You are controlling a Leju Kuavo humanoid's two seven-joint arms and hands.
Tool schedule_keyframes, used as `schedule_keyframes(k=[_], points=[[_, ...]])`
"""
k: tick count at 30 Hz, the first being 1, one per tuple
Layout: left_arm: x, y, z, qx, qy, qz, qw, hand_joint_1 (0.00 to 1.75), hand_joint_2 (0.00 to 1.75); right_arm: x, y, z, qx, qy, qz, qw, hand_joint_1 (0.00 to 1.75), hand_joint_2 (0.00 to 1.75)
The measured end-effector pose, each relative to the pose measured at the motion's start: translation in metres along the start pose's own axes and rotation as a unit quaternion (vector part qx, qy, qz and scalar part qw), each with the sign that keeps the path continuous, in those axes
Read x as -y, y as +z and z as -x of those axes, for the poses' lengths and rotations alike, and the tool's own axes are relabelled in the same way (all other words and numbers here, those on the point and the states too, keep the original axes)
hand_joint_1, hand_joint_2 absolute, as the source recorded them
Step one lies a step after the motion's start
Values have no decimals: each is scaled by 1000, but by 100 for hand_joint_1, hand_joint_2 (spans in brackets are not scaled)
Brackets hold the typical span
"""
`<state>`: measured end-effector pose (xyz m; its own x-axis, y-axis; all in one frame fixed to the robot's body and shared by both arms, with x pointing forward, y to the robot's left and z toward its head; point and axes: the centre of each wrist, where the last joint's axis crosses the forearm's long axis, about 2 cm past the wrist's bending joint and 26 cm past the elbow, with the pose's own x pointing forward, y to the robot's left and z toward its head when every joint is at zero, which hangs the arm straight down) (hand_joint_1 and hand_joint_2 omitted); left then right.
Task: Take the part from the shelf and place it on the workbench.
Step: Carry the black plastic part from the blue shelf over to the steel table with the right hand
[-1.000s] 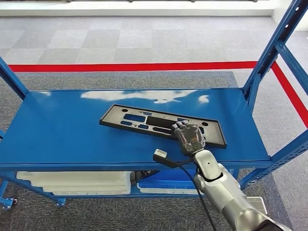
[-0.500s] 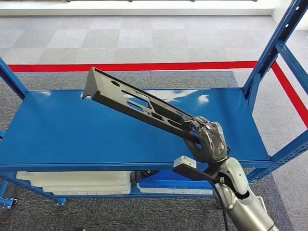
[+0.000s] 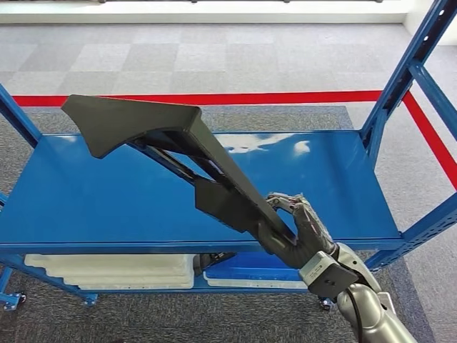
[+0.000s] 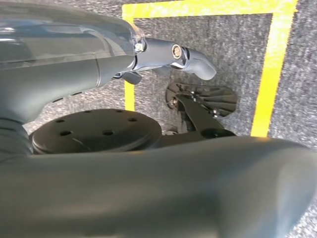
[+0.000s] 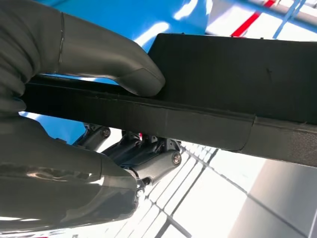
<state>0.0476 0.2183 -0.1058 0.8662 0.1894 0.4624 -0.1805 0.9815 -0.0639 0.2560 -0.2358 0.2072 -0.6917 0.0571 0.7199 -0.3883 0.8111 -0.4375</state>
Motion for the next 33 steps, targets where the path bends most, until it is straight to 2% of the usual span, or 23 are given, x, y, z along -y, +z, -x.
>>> schedule_keyframes(k=[7, 23, 33], points=[[-5, 0, 0, -2, -12, -14, 1000, 0, 175, -11, 4, -3, 7, -89, -50, 995, 175, 175], [-10, 0, 2, -6, -7, -16, 1000, 0, 175, -25, 28, -25, 32, -150, -72, 986, 175, 175], [-24, -2, 0, 5, 2, -40, 999, 0, 175, -26, 16, -35, 83, -172, -79, 978, 175, 175]])
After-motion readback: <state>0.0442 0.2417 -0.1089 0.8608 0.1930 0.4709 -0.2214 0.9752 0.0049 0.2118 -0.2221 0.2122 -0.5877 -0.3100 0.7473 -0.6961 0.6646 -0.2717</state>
